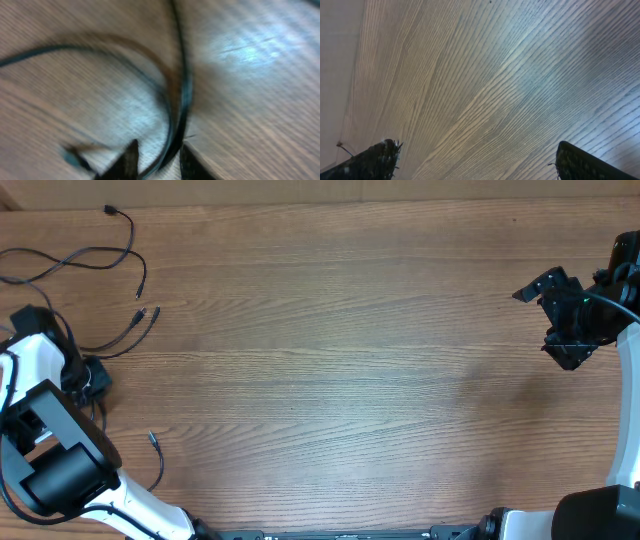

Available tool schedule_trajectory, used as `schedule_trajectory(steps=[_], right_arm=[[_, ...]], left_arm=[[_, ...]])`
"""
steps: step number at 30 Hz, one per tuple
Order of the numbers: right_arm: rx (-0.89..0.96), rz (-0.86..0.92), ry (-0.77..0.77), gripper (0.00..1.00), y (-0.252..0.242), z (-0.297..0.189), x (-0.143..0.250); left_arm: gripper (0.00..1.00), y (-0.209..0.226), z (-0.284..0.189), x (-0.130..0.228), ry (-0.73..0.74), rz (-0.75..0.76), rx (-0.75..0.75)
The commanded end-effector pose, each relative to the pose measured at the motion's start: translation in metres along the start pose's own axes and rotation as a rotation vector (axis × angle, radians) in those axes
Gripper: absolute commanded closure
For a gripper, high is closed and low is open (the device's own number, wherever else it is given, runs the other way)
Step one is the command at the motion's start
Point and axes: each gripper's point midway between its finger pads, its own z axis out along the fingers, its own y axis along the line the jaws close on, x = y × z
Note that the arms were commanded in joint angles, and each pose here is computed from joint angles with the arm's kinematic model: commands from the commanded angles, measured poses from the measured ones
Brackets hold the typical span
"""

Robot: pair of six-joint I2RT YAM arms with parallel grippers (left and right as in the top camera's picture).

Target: Untangle cables

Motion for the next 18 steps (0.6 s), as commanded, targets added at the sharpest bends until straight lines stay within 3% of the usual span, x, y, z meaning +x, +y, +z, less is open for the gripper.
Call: schedule_trajectory(steps=[1,3,11,14,18], right_arm=[[-0.009,-0.007,-0.028,0.00,0.003,-0.007,-0.004],[-0.009,-0.007,-0.028,0.00,0.003,-0.007,-0.004],[-0.008,-0.007,-0.028,0.00,0.003,-0.007,-0.004],[-0.009,-0.007,-0.028,0.00,0.003,-0.007,-0.004],[-0.009,-0.007,-0.028,0.00,0.003,-0.007,-0.004]], left_arm=[[0.64,0.008,0.004,0.004,0.017,-0.029,-0.018],[0.53,0.006,0.003,0.003,0.016,-0.026,-0.017],[0.53,-0.002,-0.044,-0.023,-0.029,-0.033,-0.003],[0.52,-0.019,-0.072,-0.031,-0.034,-0.052,0.119],[0.25,-0.063,-0.102,-0.026,0.009,-0.045,0.399]])
